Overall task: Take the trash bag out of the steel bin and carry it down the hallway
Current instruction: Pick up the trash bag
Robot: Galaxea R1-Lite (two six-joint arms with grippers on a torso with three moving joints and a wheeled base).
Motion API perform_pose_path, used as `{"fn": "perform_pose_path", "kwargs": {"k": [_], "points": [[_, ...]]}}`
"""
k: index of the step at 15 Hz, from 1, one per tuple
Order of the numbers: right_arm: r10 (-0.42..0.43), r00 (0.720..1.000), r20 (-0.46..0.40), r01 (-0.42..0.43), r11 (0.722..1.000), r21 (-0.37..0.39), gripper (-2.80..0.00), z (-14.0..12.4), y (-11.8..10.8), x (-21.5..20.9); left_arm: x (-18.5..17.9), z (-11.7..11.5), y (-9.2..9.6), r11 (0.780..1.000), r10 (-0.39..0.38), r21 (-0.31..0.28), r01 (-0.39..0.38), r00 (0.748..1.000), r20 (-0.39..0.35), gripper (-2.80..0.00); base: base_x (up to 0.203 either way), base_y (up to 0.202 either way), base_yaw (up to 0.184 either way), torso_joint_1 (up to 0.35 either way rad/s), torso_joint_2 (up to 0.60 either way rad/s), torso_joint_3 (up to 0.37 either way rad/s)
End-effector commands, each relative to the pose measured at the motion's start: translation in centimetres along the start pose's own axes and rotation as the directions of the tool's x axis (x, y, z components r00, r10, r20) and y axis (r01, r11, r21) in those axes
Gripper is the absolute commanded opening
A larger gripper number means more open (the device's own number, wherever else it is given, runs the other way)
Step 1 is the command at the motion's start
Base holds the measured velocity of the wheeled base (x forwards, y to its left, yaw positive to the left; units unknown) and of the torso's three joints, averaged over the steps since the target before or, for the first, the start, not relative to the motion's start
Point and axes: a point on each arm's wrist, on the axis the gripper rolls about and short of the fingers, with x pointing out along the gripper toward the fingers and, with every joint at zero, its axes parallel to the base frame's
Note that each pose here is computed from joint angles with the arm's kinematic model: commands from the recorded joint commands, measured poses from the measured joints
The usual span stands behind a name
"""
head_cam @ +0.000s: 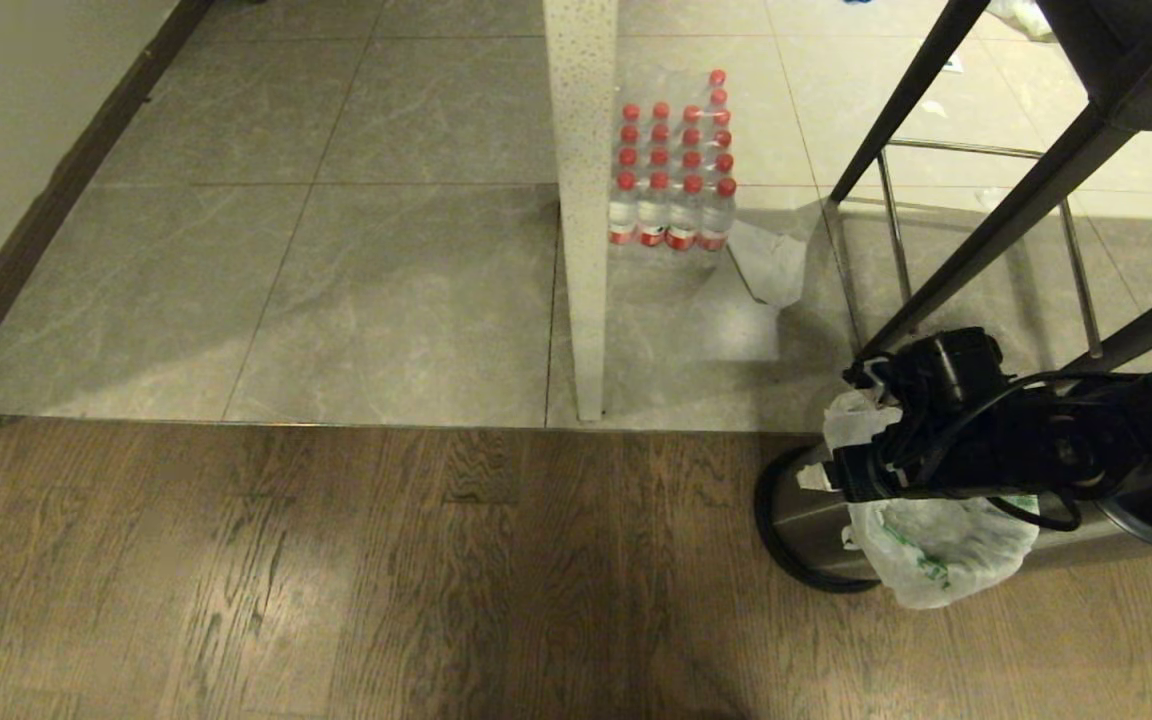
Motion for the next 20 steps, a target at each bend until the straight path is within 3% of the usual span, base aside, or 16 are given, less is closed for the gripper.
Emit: {"fn": "perform_pose_path", "kwargs": {"k": [1,11,14,20], "points": [[-0.008,1.0,-0.017,0.008,1.0,-0.007,-2.8,-0.2,0.0,0.6,0.0,0.0,0.0,1.0,0.0,0.0,0.0,1.0,0.0,-2.8,0.0,0.0,0.0,0.0,0.0,0.0],[-0.027,0.999,0.042,0.027,1.0,-0.015,-2.8,0.3,-0.1,-2.4,0.0,0.0,0.0,1.0,0.0,0.0,0.0,1.0,0.0,-2.8,0.0,0.0,0.0,0.0,0.0,0.0],[-0.029,0.997,0.075,0.033,0.998,-0.049,-2.8,0.3,-0.2,-4.5,0.0,0.0,0.0,1.0,0.0,0.0,0.0,1.0,0.0,-2.8,0.0,0.0,0.0,0.0,0.0,0.0],[-0.102,0.995,-0.017,0.1,0.99,-0.103,-2.8,-2.4,-0.8,-5.7,0.0,0.0,0.0,1.0,0.0,0.0,0.0,1.0,0.0,-2.8,0.0,0.0,0.0,0.0,0.0,0.0]]}}
